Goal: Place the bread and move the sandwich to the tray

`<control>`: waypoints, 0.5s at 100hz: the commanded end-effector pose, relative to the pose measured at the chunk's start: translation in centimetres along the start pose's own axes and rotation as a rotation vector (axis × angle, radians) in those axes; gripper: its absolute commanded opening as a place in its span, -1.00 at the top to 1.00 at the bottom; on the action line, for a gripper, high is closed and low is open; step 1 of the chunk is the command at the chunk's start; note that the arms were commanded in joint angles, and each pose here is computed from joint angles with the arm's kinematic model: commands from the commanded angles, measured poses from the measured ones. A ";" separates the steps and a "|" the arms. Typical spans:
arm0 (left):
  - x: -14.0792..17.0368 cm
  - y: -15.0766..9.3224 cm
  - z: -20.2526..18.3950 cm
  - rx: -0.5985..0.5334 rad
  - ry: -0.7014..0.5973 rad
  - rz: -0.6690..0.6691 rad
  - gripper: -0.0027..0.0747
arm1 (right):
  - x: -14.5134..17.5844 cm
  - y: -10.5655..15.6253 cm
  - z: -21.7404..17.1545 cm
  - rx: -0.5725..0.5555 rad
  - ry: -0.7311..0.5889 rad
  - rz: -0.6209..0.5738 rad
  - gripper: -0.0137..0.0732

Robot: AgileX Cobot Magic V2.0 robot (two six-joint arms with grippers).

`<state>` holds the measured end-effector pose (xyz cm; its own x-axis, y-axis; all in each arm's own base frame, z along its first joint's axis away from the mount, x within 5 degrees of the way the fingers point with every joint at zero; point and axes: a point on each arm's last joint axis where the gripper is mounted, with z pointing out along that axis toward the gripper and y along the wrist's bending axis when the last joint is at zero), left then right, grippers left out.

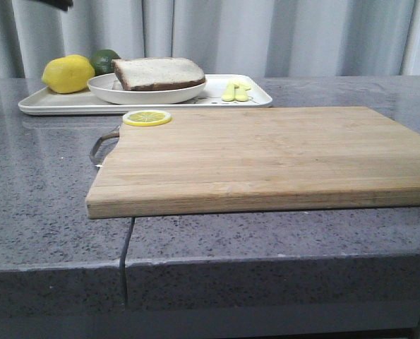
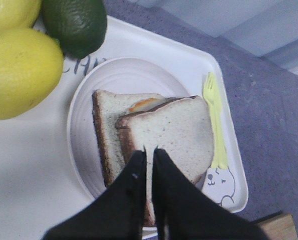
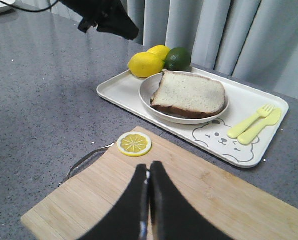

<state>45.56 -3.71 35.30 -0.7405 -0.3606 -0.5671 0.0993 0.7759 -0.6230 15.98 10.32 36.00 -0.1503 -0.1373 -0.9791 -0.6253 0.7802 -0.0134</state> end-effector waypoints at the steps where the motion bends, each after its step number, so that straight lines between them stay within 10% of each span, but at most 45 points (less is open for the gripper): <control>1: -1.5 -4.4 -5.4 0.066 -0.143 0.084 0.98 | -0.8 -0.4 -0.5 0.044 -0.058 0.006 0.83; 50: 1.7 -10.9 -17.5 0.064 -0.327 0.375 0.98 | 1.2 0.0 -3.7 0.079 -0.116 0.001 0.83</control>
<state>34.84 -3.64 47.34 -0.5219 -0.2074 -0.8274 0.3152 0.8545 -0.4129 13.38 8.68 34.52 -0.1202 -0.1171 -0.9858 -0.6051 0.7959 -0.0208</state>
